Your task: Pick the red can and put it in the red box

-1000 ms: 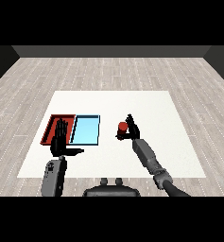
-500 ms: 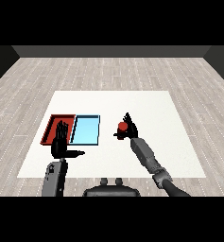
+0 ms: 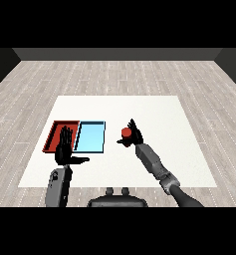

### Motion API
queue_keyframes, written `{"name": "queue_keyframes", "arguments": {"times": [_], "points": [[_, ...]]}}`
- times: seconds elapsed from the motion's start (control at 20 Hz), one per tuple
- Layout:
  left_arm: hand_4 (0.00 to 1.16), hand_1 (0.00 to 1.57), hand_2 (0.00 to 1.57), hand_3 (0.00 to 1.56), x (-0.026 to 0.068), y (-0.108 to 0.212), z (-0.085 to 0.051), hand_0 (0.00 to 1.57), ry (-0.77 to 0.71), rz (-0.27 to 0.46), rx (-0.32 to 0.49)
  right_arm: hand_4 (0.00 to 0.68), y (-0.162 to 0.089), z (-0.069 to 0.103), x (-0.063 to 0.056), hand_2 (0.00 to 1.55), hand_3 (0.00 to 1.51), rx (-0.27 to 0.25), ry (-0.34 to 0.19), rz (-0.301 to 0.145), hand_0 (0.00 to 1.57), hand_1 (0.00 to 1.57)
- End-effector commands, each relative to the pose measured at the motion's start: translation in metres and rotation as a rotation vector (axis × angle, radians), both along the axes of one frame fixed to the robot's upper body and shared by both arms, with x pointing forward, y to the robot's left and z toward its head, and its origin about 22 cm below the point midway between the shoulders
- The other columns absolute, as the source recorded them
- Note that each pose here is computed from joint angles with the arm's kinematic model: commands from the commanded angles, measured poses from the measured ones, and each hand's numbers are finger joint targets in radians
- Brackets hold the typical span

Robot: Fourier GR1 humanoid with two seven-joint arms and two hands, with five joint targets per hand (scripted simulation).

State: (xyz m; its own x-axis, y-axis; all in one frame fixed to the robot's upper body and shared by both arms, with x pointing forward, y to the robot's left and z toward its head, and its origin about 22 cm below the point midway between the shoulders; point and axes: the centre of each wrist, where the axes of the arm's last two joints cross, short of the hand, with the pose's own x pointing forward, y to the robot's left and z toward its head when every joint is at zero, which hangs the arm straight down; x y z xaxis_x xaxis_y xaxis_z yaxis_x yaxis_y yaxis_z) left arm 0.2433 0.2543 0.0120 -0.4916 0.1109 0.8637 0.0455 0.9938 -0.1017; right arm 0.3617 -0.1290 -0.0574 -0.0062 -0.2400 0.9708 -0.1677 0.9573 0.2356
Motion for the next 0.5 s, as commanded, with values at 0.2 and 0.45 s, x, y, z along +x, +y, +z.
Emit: {"name": "queue_keyframes", "arguments": {"times": [0.2,0.45], "points": [[0.00,0.00,0.00,0.00,-0.0236,0.001,-0.002,0.00,0.009,0.024,0.009,0.293,-0.002,-0.012,-0.007,1.41,1.37,-0.090,0.009,-0.084,1.40,1.40],[0.00,0.00,0.00,0.00,0.0020,0.005,0.006,0.00,-0.010,0.013,0.019,0.573,0.006,-0.009,-0.005,1.48,1.43,-0.208,0.055,-0.096,1.53,1.53]]}}
